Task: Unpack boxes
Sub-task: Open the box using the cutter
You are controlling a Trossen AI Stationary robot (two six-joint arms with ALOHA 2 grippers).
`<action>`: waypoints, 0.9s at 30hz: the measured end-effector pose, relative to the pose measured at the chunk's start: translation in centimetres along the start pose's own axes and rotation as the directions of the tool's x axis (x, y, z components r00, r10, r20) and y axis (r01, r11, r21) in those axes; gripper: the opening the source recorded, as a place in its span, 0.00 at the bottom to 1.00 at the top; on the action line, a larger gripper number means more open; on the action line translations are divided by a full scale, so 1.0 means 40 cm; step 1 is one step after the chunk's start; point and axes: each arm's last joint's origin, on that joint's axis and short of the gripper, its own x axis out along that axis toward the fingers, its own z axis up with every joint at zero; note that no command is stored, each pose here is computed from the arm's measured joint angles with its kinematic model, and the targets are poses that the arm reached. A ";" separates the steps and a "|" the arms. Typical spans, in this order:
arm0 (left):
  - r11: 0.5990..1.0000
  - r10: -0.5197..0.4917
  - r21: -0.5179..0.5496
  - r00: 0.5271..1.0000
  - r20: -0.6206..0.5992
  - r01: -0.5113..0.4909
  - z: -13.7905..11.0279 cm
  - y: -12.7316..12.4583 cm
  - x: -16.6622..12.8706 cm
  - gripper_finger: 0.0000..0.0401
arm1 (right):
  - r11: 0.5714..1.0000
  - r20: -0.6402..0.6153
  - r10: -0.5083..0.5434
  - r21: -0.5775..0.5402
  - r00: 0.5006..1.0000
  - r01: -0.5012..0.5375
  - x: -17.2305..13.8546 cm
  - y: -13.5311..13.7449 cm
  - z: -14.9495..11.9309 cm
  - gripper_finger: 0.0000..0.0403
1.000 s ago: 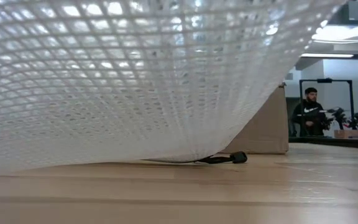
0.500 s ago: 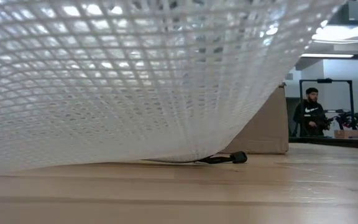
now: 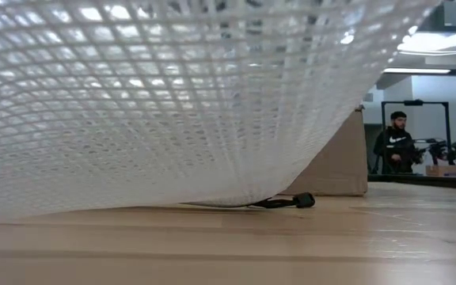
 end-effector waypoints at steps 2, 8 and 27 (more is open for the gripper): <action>1.000 -0.003 -0.009 0.999 -0.037 0.003 -0.011 0.000 0.002 0.53 | 1.000 0.004 0.000 0.000 1.000 0.000 -0.005 0.000 0.004 0.25; 1.000 -0.003 -0.009 0.999 -0.033 0.002 -0.014 0.001 0.009 0.53 | 1.000 0.010 0.000 0.000 1.000 0.000 -0.008 0.000 0.009 0.25; 1.000 -0.004 -0.025 1.000 -0.009 0.004 -0.011 -0.003 0.015 0.45 | 1.000 0.010 0.000 0.000 1.000 0.000 -0.009 0.000 0.009 0.25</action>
